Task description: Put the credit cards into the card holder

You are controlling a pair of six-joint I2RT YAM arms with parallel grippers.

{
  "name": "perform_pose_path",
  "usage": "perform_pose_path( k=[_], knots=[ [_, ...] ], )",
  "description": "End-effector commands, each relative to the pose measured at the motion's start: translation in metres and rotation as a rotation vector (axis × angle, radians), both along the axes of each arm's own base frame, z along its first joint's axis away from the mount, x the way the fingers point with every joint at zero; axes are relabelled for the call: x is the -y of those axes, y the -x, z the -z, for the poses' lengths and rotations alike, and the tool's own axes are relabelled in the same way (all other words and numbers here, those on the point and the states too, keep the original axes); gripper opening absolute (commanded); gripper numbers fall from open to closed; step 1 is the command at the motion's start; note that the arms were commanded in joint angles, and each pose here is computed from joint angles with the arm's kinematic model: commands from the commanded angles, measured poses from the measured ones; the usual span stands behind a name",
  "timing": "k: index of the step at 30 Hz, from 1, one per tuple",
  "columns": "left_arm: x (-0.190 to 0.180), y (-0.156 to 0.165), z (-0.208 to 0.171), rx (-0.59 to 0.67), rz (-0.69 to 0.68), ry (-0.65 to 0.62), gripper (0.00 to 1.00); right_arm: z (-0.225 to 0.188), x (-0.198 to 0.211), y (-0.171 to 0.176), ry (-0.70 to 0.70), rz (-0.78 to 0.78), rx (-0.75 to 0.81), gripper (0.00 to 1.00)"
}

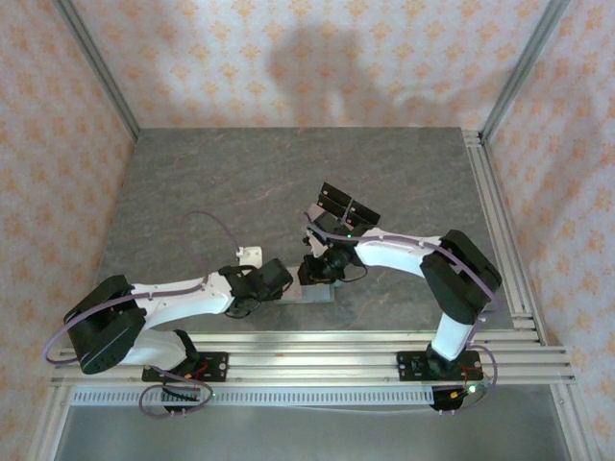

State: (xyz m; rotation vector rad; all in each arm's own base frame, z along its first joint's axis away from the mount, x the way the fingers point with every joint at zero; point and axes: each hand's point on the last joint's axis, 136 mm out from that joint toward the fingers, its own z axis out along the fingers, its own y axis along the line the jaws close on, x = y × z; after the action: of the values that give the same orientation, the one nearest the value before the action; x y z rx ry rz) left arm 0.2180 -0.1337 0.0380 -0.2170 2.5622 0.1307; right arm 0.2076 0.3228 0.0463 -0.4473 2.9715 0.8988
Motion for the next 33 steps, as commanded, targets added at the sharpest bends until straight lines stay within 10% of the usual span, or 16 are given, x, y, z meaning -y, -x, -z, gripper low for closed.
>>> perform_pose_path(
  k=[1,33],
  knots=[
    [-0.012,0.006,0.004,0.005,-0.031,-0.033,1.00,0.001,-0.011,0.002,-0.020,-0.010,-0.009,0.29],
    [-0.017,0.013,0.011,0.018,-0.052,-0.017,1.00,0.000,-0.016,0.009,0.032,-0.060,0.004,0.33]
  ],
)
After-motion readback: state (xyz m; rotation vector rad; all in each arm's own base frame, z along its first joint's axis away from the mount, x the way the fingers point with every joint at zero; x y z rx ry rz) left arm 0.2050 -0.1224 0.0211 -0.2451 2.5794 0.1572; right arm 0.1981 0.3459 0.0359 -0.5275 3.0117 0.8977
